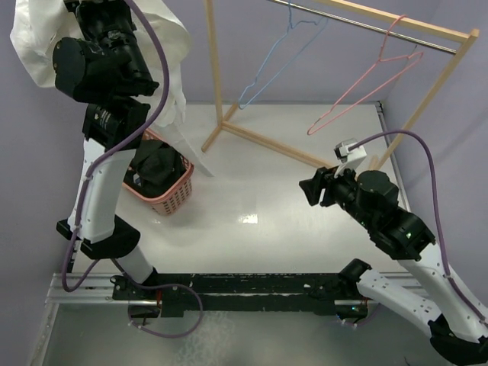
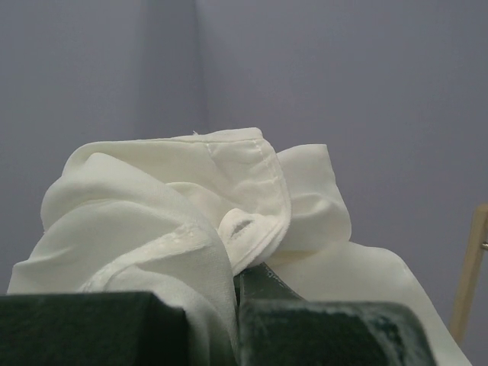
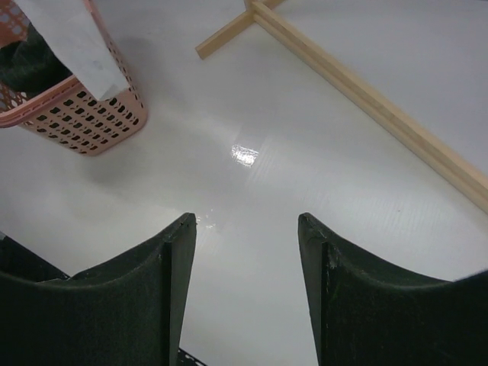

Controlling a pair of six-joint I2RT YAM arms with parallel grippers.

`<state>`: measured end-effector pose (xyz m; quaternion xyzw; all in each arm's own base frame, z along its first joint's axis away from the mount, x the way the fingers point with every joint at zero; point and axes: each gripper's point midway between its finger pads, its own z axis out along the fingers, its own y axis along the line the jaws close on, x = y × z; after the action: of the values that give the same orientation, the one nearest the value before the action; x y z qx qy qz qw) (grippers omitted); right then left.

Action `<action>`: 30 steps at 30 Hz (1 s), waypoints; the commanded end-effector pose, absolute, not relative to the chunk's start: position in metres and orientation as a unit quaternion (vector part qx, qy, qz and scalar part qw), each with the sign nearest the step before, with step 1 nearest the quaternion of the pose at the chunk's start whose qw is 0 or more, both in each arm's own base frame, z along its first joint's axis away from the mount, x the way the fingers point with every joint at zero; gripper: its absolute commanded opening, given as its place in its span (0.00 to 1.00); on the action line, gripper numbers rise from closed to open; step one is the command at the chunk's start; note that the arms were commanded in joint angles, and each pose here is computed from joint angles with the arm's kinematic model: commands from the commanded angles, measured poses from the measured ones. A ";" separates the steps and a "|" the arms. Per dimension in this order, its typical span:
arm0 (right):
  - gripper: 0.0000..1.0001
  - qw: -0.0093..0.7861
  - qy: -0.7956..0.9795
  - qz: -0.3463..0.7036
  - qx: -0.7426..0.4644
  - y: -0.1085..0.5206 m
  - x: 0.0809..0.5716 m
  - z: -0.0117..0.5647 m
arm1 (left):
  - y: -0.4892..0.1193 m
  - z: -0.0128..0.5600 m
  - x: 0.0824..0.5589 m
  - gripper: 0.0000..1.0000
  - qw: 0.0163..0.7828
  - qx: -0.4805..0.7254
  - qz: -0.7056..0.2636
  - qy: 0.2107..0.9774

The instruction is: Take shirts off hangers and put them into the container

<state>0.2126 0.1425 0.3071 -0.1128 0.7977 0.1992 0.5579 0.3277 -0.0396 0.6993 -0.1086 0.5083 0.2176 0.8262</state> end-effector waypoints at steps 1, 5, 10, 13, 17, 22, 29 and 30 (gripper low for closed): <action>0.59 0.576 0.778 0.217 -0.127 0.151 0.216 0.327 | 0.005 0.747 0.279 0.00 0.862 -0.168 0.233 0.418; 0.59 0.567 0.783 0.217 -0.132 0.158 0.222 0.321 | 0.012 0.741 0.284 0.00 0.849 -0.164 0.273 0.422; 0.59 0.571 0.782 0.216 -0.129 0.162 0.228 0.322 | 0.024 0.711 0.312 0.00 0.819 -0.167 0.289 0.466; 0.59 0.571 0.781 0.218 -0.125 0.162 0.230 0.320 | 0.021 0.677 0.333 0.00 0.791 -0.154 0.291 0.516; 0.59 0.569 0.780 0.231 -0.124 0.168 0.230 0.319 | 0.015 0.620 0.361 0.00 0.753 -0.129 0.289 0.577; 0.59 0.562 0.782 0.241 -0.122 0.173 0.230 0.315 | 0.010 0.551 0.382 0.00 0.712 -0.102 0.258 0.645; 0.59 0.560 0.779 0.256 -0.121 0.173 0.224 0.316 | 0.007 0.452 0.397 0.00 0.653 -0.090 0.233 0.715; 0.59 0.551 0.786 0.250 -0.123 0.172 0.222 0.305 | 0.007 0.441 0.396 0.00 0.646 -0.089 0.225 0.724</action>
<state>0.2262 0.1708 0.3001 -0.1264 0.7967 0.2316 0.5437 0.4126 0.0029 0.4488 -0.0459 0.7227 0.2862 0.6274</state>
